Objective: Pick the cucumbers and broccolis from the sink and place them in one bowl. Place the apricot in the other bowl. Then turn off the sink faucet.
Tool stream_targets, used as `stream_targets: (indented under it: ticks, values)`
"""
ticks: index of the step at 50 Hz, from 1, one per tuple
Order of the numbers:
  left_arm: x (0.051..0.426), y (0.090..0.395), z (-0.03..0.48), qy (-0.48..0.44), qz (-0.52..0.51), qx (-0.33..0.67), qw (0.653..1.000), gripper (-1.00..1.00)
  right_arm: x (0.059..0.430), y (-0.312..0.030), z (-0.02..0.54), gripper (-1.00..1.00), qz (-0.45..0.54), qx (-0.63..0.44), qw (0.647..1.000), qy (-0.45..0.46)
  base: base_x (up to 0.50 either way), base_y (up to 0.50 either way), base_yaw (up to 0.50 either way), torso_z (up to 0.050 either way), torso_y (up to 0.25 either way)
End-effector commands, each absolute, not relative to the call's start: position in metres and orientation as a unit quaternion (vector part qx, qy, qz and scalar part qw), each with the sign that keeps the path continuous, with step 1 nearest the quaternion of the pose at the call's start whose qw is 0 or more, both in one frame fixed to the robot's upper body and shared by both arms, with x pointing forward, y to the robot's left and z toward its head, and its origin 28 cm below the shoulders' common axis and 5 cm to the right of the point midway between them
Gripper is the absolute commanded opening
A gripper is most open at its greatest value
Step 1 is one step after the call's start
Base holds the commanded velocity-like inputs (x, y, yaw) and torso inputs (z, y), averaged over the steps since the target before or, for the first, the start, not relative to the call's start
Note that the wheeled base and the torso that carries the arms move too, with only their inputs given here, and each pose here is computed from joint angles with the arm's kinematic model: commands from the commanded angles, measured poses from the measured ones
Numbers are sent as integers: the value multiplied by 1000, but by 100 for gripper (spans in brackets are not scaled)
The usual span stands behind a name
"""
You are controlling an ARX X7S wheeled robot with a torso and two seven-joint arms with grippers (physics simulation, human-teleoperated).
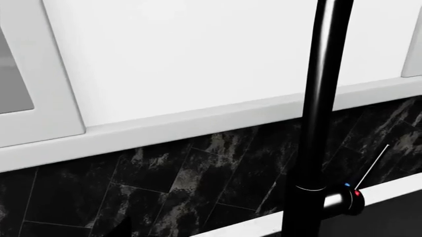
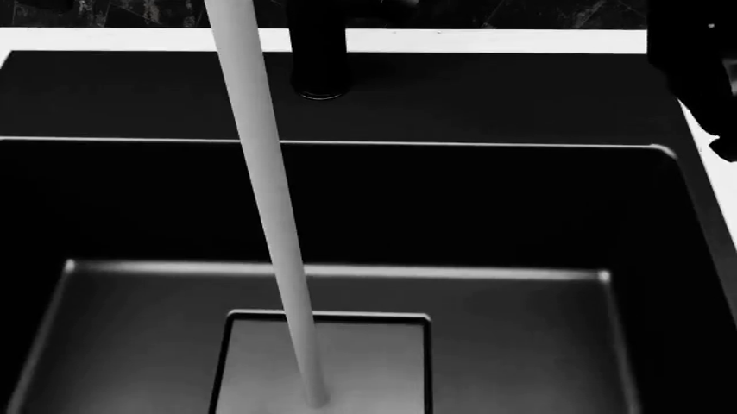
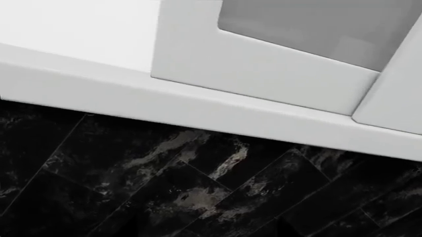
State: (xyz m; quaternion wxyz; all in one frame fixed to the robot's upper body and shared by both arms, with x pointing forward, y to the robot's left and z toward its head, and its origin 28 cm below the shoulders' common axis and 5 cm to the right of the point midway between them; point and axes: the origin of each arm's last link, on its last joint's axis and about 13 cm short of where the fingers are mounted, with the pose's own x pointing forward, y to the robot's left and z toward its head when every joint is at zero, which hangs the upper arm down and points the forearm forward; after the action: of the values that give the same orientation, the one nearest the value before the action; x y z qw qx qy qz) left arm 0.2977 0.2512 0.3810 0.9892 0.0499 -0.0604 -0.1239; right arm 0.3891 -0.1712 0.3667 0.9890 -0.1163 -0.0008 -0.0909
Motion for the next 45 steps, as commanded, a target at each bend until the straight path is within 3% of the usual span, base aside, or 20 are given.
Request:
stream_targets:
  ticks: [1, 18, 45]
  values:
    - [298, 248, 387, -74, -143, 45, 986, 100, 402, -163, 370, 100, -83, -122, 989, -6, 0, 0, 0, 0, 0]
    - [296, 250, 389, -77, -142, 47, 986, 100, 412, -157, 374, 100, -79, -122, 989, -6, 0, 0, 0, 6, -30]
    - [295, 249, 388, -75, -143, 45, 986, 100, 427, -137, 327, 100, -37, -122, 991, 31, 0, 0, 0, 0, 0]
